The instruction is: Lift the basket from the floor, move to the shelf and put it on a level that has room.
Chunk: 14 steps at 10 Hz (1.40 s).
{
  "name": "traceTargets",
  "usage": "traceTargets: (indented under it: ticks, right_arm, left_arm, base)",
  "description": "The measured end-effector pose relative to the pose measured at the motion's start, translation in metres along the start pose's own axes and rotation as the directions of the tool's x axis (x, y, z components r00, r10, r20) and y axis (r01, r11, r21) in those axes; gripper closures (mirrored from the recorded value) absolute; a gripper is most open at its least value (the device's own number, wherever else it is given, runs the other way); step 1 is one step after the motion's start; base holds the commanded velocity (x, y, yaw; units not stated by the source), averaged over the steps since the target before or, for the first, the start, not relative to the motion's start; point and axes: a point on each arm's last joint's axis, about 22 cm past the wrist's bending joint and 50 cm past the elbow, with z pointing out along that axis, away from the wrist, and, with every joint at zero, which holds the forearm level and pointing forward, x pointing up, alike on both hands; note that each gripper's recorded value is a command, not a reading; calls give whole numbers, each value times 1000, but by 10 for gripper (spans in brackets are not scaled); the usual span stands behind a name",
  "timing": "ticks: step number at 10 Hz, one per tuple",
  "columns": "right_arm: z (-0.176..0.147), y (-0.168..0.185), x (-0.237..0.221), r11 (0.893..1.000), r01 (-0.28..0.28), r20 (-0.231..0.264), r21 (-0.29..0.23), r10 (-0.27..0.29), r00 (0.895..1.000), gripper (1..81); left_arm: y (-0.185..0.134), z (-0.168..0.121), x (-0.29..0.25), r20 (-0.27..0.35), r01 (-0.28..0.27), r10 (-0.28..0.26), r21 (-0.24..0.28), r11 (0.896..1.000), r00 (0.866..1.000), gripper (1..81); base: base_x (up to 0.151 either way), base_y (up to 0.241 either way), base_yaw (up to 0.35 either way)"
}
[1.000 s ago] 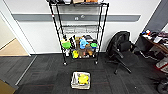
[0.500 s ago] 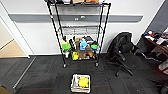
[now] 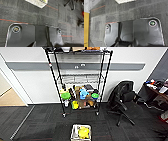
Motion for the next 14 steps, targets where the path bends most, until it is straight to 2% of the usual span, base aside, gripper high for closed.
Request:
traceTargets:
  ticks: [14]
  right_arm:
    - [0,7,-4,1000,-2,4,-15,2,1000,10]
  left_arm:
    - [1,1,-1,2,1,-1,-1,1000,1000,10]
  base:
    - [125,0,0]
